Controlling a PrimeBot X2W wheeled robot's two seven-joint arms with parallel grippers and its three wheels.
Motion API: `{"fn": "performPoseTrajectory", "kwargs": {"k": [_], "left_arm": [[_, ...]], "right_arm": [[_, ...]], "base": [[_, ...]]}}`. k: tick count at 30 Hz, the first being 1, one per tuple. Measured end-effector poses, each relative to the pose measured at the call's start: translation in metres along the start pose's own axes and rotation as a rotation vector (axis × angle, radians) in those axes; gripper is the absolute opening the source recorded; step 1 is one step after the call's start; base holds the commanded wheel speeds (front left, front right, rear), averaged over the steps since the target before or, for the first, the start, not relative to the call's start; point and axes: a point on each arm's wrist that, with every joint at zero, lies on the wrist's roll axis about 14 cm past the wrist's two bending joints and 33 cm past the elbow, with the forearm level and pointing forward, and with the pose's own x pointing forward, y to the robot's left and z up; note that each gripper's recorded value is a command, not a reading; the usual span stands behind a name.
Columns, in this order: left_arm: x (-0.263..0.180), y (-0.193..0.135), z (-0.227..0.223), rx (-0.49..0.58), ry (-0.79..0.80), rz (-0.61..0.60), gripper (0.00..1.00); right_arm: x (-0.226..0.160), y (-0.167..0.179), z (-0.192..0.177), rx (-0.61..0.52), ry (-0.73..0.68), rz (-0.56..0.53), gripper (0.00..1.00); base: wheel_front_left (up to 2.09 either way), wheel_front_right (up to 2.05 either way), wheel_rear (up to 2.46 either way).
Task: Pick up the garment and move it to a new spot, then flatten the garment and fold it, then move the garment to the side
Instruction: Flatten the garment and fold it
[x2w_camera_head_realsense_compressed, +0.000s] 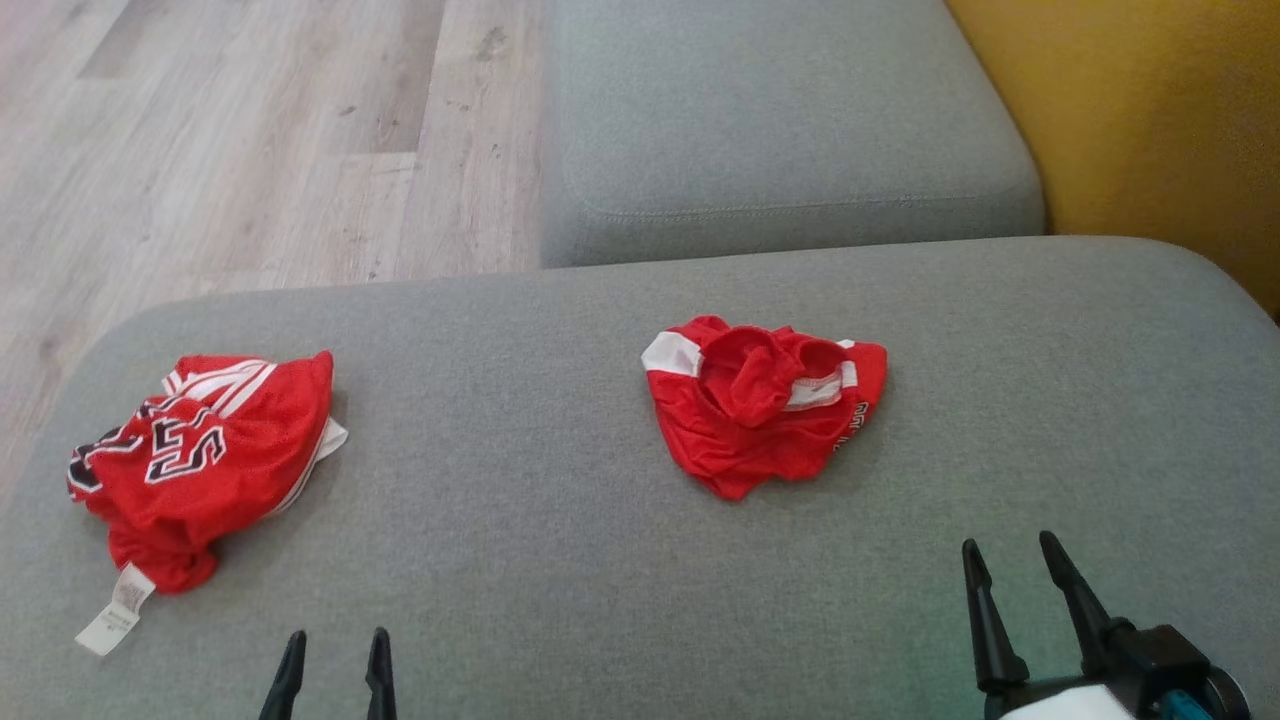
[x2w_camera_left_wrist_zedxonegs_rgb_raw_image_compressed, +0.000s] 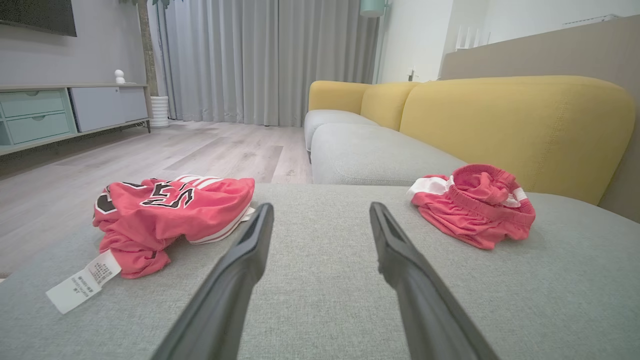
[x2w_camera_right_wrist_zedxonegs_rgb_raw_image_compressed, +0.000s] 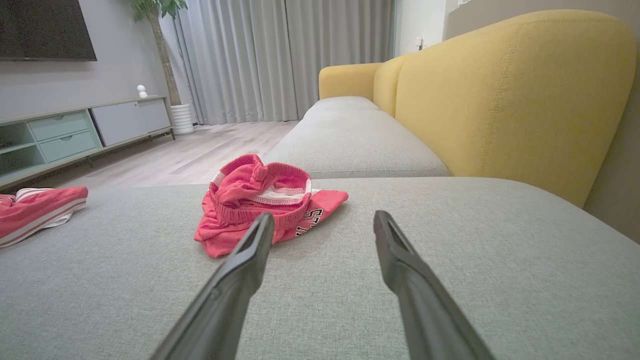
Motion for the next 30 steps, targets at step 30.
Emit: {"fn": "performPoseTrajectory", "kwargs": {"k": [30], "left_arm": [[0.0043, -0.0052, -0.0102, 0.005, 0.036, -0.001, 1.0]], "right_arm": [[-0.0006, -0.0012, -0.0061, 0.022, 0.019, -0.008, 1.0]], "base": [[0.0, 0.0, 0.0]]}}
